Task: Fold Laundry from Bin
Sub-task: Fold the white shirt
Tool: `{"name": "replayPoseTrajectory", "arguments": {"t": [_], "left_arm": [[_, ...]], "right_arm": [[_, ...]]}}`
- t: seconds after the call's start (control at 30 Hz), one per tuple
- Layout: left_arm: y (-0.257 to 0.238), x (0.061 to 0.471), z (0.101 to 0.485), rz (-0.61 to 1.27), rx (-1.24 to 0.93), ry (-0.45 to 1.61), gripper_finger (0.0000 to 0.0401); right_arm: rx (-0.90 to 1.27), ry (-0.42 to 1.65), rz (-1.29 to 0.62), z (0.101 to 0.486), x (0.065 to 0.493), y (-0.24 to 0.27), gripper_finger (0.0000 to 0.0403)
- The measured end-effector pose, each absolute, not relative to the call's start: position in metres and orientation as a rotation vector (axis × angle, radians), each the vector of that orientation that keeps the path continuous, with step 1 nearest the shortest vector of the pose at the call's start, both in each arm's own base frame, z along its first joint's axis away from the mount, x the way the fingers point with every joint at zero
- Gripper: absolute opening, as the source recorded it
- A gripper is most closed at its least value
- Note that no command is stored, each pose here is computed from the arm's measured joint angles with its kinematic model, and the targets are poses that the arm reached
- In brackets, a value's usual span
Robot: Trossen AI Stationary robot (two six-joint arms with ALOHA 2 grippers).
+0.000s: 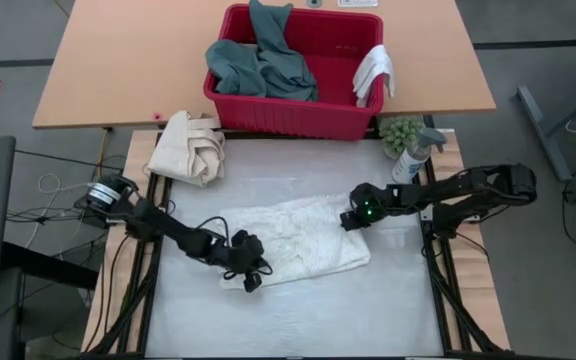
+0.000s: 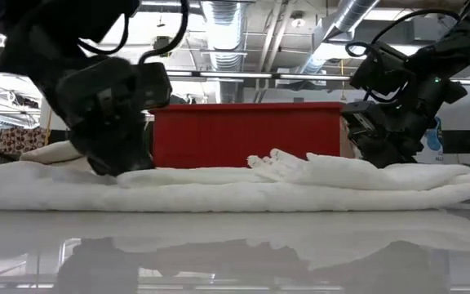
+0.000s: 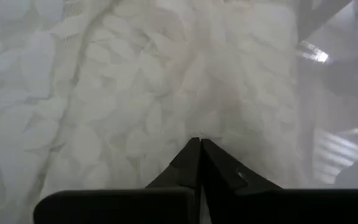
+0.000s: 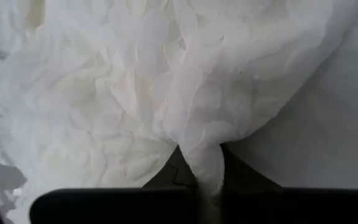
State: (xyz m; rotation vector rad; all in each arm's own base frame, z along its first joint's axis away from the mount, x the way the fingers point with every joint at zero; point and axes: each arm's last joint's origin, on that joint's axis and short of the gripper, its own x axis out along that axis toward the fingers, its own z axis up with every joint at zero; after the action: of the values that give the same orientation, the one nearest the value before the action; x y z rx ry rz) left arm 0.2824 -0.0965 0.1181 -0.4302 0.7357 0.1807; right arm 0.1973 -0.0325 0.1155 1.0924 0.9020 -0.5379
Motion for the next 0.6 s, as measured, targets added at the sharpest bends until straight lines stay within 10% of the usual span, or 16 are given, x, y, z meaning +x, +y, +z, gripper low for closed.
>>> {"name": "replayPoseTrajectory", "arguments": {"t": [0.6], "left_arm": [[-0.061, 0.311, 0.118, 0.186, -0.431, 0.577, 0.0000]], "right_arm": [[1.101, 0.902, -0.633, 0.149, 0.156, -0.029, 0.0040]]}}
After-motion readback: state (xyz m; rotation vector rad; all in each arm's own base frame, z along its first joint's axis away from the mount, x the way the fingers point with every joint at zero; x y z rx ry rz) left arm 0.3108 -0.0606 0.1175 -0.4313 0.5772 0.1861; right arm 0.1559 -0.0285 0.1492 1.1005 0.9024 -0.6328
